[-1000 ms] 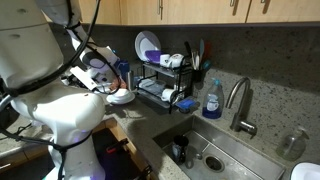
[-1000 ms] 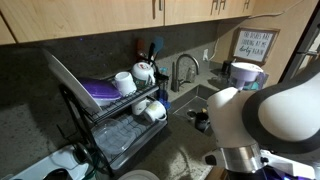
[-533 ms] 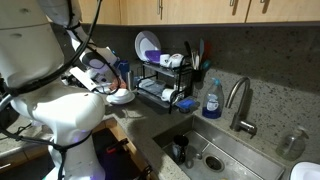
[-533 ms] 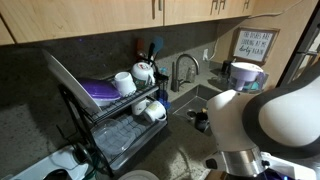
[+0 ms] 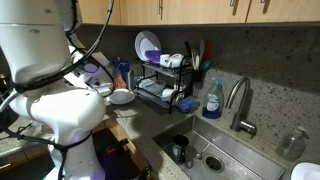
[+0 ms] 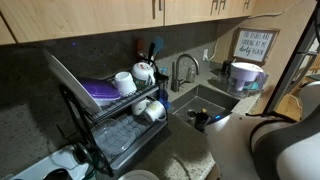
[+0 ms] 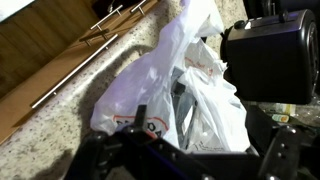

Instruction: Move the plastic bag to the right then remove the plastic container from the plastic bag.

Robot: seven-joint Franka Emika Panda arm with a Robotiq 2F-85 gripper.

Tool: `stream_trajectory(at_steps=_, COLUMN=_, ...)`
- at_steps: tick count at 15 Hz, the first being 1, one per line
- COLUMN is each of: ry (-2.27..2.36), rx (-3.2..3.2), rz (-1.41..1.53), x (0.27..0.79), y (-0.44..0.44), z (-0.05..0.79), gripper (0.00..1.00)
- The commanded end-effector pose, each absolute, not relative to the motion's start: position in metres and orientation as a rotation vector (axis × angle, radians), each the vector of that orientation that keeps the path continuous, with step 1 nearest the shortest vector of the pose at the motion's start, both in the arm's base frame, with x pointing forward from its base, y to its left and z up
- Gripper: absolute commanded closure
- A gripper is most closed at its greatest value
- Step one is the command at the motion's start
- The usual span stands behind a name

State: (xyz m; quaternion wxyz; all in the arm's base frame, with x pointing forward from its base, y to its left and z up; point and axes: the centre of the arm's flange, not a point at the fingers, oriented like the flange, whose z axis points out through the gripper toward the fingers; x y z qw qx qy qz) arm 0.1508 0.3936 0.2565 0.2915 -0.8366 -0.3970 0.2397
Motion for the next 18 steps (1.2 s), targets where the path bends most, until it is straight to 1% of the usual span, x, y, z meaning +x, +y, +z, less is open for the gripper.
stream_trajectory(at_steps=1, ry=-1.114, rx=-2.25, rz=0.635, x=0.16, y=0.419, z=0.244, gripper=0.0)
stream_trajectory(at_steps=2, ry=-1.126, rx=-2.254, rz=0.634, x=0.162, y=0.422, z=0.241, gripper=0.0)
stream_trajectory(at_steps=3, ry=-1.145, rx=-2.254, rz=0.629, x=0.163, y=0.424, z=0.241, gripper=0.04)
stream_trajectory(at_steps=5, ry=-1.163, rx=-2.25, rz=0.63, x=0.165, y=0.428, z=0.238, gripper=0.28)
stream_trajectory(at_steps=6, ry=-1.171, rx=-2.248, rz=0.631, x=0.166, y=0.429, z=0.236, gripper=0.3)
stream_trajectory(at_steps=7, ry=-1.177, rx=-2.243, rz=0.63, x=0.166, y=0.43, z=0.236, gripper=0.37)
stream_trajectory(at_steps=8, ry=-1.181, rx=-2.243, rz=0.628, x=0.167, y=0.431, z=0.235, gripper=0.47)
stream_trajectory(at_steps=13, ry=-1.168, rx=-2.244, rz=0.59, x=0.169, y=0.428, z=0.243, gripper=0.84)
stream_trajectory(at_steps=14, ry=-1.161, rx=-2.245, rz=0.582, x=0.17, y=0.427, z=0.244, gripper=0.93)
stream_trajectory(at_steps=15, ry=-1.152, rx=-2.247, rz=0.573, x=0.171, y=0.424, z=0.245, gripper=0.97)
stream_trajectory(at_steps=18, ry=-1.1, rx=-2.26, rz=0.548, x=0.174, y=0.413, z=0.247, gripper=1.0)
